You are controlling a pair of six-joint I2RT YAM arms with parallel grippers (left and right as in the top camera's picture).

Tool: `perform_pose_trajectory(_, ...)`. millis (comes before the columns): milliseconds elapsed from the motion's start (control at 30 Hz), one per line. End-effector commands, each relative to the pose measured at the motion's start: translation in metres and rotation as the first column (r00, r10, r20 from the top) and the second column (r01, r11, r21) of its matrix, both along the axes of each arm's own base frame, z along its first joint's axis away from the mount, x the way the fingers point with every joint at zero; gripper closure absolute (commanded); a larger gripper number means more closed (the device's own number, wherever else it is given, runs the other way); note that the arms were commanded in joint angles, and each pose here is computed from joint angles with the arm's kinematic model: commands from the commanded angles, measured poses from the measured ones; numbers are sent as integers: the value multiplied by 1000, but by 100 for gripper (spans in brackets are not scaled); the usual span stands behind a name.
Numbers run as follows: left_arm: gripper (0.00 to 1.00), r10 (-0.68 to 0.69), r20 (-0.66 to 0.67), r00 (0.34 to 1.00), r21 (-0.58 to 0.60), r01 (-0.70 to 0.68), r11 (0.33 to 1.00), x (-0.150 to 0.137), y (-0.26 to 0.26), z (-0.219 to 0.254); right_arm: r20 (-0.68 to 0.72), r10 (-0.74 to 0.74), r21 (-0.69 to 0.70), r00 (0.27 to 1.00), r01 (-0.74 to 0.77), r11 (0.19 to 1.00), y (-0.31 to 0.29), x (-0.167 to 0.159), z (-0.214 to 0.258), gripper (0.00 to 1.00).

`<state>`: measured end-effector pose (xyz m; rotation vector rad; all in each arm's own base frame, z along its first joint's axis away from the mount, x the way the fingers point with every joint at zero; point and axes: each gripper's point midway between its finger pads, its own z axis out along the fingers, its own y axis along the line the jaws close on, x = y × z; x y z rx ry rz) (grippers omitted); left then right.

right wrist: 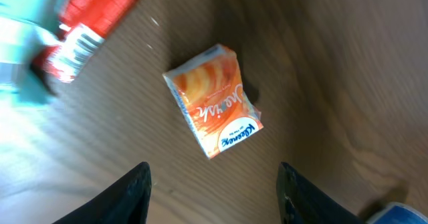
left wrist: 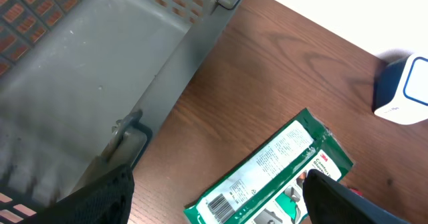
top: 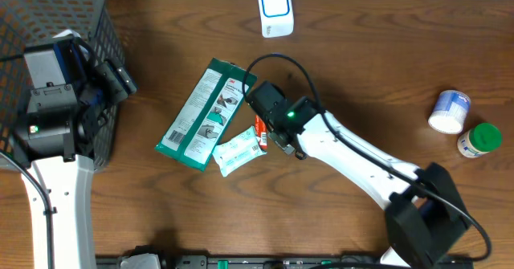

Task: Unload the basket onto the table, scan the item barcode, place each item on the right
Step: 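Swing the right gripper left over the orange tissue packet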

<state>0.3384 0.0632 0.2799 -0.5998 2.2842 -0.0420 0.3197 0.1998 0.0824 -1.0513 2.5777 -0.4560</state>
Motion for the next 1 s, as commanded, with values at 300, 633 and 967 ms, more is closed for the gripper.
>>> perform_pose_trajectory(300,17,10,3,1000,16,-10,1000,-1,5,4,31,-2,-68,1000,5,998,-9,7,-48,51)
perform_pose_trajectory(633,17,10,3,1000,16,-10,1000,-1,5,4,69,-3,-39,998,6,999,-18,8,-76,65)
perform_pose_trajectory(967,17,10,3,1000,16,-10,1000,-1,5,4,11,17,59,1000,-17,998,-5,-1,-89,99)
